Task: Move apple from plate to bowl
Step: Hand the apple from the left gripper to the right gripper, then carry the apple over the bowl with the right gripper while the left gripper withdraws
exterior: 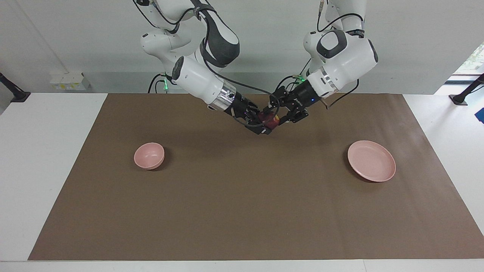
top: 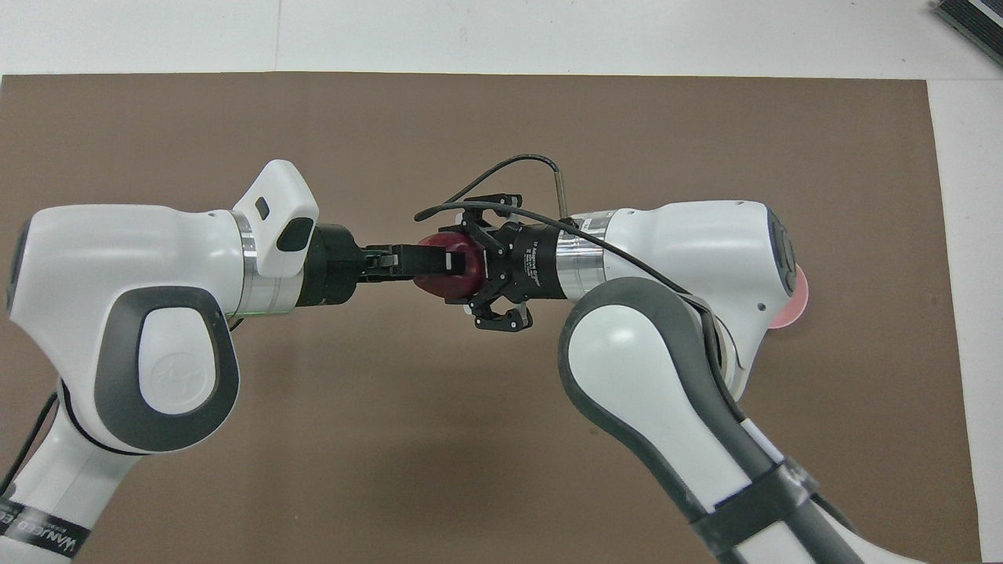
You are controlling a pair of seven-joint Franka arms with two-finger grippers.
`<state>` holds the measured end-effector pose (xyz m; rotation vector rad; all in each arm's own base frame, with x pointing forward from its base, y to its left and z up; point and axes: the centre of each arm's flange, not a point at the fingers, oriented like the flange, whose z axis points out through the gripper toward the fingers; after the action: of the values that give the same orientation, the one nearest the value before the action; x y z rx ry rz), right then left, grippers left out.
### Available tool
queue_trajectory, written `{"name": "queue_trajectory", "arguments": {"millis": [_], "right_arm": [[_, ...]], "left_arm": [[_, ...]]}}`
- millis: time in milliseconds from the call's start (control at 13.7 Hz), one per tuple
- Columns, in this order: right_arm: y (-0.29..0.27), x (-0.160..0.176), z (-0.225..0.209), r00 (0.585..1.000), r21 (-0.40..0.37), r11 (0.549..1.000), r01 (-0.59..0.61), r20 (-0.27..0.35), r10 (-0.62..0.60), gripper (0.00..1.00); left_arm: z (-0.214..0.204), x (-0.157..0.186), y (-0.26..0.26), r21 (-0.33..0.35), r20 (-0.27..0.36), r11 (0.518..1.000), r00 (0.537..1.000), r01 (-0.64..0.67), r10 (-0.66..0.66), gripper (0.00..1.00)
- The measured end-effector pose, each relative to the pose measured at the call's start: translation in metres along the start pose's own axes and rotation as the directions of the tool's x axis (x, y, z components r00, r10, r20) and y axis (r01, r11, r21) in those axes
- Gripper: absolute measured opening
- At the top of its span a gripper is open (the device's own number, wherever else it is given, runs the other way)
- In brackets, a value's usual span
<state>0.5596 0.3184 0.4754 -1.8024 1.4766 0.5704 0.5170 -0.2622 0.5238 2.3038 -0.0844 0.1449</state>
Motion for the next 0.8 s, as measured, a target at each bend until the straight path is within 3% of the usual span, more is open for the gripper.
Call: {"name": "queue_trajectory", "arguments": {"millis": [146, 439, 659, 805], "right_arm": [[0.001, 0.002, 0.001, 1.000, -0.006, 1.000, 0.008, -0.014, -0.008, 0.79], [0.003, 0.022, -0.004, 0.994, -0.065, 0.996, 0.060, -0.087, -0.066, 0.79], [0.006, 0.050, -0.018, 0.972, -0.184, 0.970, 0.156, -0.145, -0.184, 0.79], [0.011, 0.074, -0.032, 0.941, -0.299, 0.926, 0.232, -0.173, -0.292, 0.79]], "left_arm": [[0.000, 0.000, 0.000, 0.000, 0.001, 1.000, 1.000, 0.015, -0.015, 1.00], [-0.002, 0.000, 0.000, 0.024, 0.001, 1.000, 1.000, 0.012, -0.012, 1.00], [-0.002, -0.001, -0.001, 0.156, 0.027, 0.984, 0.996, -0.086, 0.083, 1.00], [-0.001, -0.003, -0.005, 0.249, 0.065, 0.956, 0.988, -0.153, 0.141, 1.00]]}}
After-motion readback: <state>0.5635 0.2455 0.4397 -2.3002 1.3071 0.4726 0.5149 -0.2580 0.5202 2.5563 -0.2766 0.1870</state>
